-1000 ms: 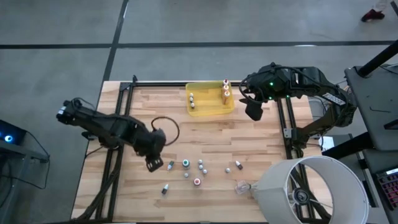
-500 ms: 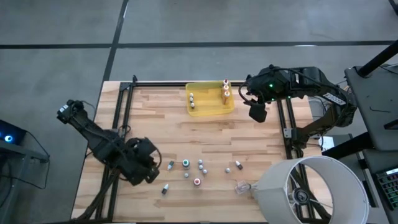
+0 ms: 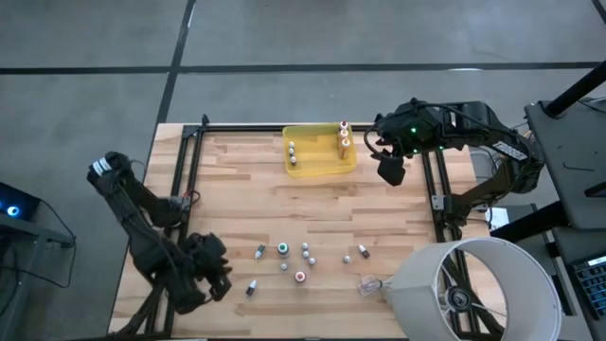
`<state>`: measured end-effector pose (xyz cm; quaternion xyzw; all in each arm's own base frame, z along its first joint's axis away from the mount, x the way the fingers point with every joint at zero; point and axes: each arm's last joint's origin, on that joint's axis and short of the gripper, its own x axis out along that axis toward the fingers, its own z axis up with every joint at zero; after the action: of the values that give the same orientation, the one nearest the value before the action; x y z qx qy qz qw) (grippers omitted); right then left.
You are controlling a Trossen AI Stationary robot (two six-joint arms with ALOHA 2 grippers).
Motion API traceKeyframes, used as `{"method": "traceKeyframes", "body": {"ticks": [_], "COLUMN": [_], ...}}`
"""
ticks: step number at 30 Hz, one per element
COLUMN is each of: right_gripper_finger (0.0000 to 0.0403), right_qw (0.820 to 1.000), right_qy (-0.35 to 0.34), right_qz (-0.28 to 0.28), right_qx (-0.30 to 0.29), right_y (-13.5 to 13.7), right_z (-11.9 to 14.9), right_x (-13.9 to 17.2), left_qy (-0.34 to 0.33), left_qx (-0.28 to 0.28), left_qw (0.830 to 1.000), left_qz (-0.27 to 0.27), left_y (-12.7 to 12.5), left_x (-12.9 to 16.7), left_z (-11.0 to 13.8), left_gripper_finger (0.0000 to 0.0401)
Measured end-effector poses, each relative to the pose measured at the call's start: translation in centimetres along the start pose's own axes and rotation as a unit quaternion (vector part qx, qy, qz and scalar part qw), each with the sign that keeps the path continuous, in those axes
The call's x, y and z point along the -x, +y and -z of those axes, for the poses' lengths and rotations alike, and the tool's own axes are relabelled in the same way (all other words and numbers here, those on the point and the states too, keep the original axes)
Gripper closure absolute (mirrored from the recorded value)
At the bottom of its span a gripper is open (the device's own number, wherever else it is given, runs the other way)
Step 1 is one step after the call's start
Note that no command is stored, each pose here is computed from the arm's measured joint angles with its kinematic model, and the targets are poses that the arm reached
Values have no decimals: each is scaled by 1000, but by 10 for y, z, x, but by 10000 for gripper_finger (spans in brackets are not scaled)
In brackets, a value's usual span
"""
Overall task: Pick & Place food coloring
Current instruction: Put the left small green food coloring bottle into the yellow bin
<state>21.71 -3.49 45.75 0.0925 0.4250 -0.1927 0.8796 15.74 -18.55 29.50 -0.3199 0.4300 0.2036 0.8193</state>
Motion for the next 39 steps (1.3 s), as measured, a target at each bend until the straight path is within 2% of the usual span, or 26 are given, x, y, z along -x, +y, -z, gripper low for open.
{"method": "traceKeyframes", "body": {"ticks": [8, 12, 16, 27, 32, 39], "right_gripper_finger": [229, 229, 229, 229, 229, 229], "right_qw": [1000, 1000, 1000, 1000, 1000, 1000], "right_qy": [0, -1, -1, -3, -3, -3], "right_qz": [0, 0, 0, 0, -1, -1], "right_qx": [-2, -2, -2, -3, -23, -24], "right_y": [0, 0, 0, 0, 0, 1], "right_z": [0, 0, -1, -1, -1, -1], "right_x": [0, 0, -1, -1, -1, -1], "left_qy": [-31, -27, -23, -60, -71, -83], "left_qx": [32, 40, 48, 86, 83, 97], "left_qw": [998, 998, 997, 987, 988, 990], "left_qz": [43, 44, 55, 125, 110, 60], "left_y": [8, 15, 18, 16, 15, 14], "left_x": [-12, -19, -23, -40, -54, -85], "left_z": [34, 45, 52, 62, 71, 90], "left_gripper_finger": [305, 313, 323, 326, 326, 326]}}
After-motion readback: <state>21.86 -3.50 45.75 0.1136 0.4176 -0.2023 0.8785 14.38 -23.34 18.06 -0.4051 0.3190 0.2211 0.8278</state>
